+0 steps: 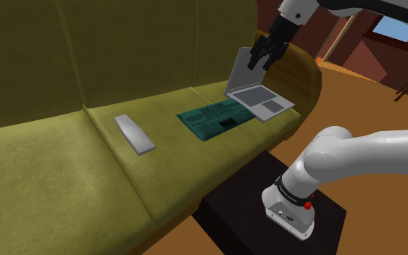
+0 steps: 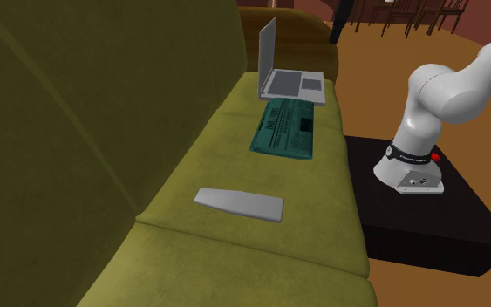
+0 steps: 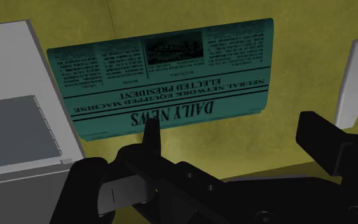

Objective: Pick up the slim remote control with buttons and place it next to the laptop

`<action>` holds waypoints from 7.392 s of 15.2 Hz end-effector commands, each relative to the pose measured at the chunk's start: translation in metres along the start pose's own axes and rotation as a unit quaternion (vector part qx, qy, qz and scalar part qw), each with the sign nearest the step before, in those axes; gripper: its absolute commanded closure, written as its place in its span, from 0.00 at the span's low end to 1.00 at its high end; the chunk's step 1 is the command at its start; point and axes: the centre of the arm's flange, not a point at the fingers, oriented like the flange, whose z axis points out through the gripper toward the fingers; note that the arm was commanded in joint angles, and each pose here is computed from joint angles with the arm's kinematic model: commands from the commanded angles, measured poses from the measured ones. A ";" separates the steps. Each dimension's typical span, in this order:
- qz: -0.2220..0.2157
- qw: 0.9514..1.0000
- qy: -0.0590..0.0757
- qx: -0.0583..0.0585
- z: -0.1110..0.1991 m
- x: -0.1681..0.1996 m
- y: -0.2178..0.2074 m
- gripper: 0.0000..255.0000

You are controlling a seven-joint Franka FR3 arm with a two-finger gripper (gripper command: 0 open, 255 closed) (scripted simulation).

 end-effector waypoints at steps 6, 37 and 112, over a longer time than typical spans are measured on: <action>-0.007 1.000 -0.012 -0.007 0.038 0.022 -0.053 0.00; -0.053 0.994 -0.083 -0.047 0.297 0.121 -0.375 0.00; -0.053 0.994 -0.084 -0.048 0.083 0.153 -0.396 1.00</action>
